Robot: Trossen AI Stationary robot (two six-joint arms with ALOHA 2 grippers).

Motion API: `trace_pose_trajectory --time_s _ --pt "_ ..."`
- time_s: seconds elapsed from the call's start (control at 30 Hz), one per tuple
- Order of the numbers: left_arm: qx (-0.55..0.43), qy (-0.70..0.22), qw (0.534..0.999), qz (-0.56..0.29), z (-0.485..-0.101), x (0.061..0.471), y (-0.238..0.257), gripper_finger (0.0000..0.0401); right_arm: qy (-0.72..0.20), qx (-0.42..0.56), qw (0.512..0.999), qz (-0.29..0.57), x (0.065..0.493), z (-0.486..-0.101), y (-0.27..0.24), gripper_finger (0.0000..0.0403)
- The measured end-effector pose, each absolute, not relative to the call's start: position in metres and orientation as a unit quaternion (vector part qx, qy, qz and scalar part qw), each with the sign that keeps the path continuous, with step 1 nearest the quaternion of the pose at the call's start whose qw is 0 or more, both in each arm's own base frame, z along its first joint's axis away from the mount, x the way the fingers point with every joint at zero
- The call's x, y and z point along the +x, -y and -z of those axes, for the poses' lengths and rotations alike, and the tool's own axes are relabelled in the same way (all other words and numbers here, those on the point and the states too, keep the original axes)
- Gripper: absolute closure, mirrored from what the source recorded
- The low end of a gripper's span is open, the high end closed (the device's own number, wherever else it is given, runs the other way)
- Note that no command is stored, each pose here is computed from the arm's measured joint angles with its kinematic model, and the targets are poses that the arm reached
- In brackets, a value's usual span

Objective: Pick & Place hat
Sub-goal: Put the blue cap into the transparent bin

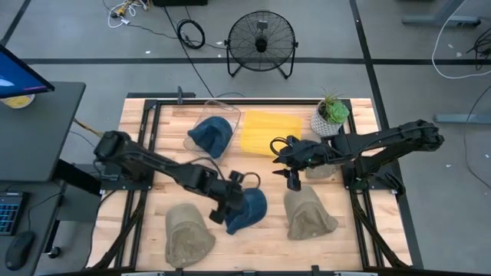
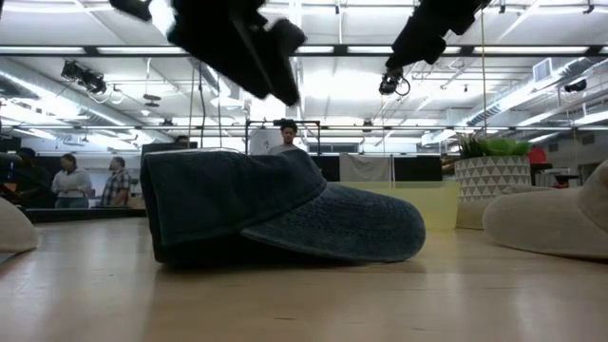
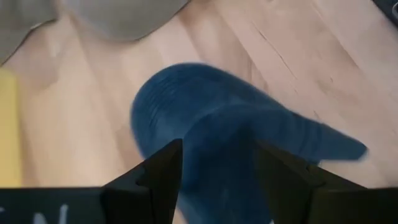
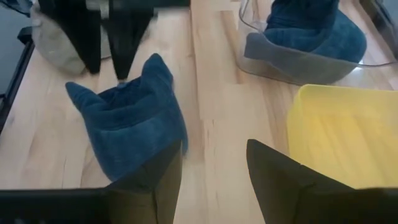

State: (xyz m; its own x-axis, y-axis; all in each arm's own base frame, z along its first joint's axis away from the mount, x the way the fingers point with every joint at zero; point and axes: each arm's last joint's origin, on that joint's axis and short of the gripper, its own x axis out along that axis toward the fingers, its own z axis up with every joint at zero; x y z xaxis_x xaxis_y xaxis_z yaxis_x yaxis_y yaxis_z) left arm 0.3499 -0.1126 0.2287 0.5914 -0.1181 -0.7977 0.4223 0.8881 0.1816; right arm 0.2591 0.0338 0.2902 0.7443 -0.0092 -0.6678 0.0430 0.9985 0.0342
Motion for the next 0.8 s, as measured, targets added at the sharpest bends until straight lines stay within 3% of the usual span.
trace_pose_trajectory --time_s 0.27,0.53,0.63,0.8 --pt "0.199 -0.477 0.844 0.143 -0.173 0.370 0.113 0.0202 -0.359 0.020 0.933 0.006 0.258 -0.290 -0.038 0.0218" --pt "0.222 -0.486 0.839 0.102 -0.160 0.375 0.108 0.0214 -0.359 0.020 0.933 0.006 0.258 -0.290 -0.038 0.0218" --pt "0.225 -0.486 0.839 0.095 -0.161 0.375 0.108 0.0253 -0.359 0.020 0.933 0.006 0.258 -0.290 -0.038 0.0218" --pt "0.224 -0.484 0.841 0.089 -0.161 0.376 0.107 0.0362 -0.359 0.020 0.933 0.006 0.258 -0.290 -0.038 0.0218"
